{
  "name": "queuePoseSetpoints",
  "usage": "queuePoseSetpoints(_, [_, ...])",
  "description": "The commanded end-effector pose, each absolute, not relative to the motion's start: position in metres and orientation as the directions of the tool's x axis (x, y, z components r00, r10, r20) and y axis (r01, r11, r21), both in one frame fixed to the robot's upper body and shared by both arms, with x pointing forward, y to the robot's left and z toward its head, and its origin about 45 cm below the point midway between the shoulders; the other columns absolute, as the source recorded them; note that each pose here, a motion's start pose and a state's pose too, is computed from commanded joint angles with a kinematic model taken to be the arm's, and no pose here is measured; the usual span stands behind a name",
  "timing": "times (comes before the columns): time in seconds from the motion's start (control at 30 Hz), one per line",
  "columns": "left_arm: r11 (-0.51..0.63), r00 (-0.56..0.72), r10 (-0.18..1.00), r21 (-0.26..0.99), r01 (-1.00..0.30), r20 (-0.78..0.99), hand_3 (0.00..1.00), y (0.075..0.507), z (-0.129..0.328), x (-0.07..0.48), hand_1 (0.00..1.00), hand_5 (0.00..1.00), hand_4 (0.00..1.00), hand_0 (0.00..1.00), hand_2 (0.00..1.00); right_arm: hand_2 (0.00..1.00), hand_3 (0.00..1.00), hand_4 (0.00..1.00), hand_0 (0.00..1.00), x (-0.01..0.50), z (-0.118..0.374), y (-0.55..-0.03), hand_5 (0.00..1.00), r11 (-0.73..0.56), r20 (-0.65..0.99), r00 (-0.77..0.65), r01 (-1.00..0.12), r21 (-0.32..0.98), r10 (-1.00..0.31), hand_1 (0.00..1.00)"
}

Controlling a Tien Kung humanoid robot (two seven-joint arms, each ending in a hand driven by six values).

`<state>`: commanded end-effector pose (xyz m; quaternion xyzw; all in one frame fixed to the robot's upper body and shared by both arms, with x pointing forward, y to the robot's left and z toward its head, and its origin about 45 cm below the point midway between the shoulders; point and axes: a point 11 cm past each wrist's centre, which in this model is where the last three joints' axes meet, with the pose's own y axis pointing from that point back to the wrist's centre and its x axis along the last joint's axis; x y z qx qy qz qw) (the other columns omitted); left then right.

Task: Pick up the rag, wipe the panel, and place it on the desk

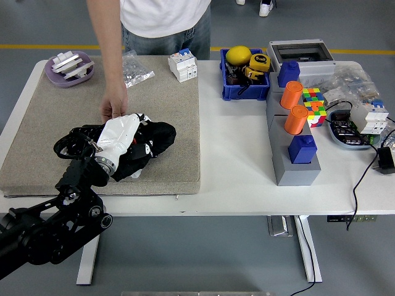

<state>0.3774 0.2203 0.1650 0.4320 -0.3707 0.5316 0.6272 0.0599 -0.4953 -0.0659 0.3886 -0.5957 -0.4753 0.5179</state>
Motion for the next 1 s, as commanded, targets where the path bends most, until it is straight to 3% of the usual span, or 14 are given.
queuePoseSetpoints(1.0, [-0.209, 0.051, 0.294, 0.116, -0.971, 0.954, 0.54, 0.33, 0.174, 0.386, 0.236, 0.002, 0.267, 0.186, 0.544, 0.712, 0.684, 0.998, 0.765, 0.058, -0.066, -0.496, 0.519, 0.245, 0.246, -0.167, 0.028, 0.969, -0.955, 0.703])
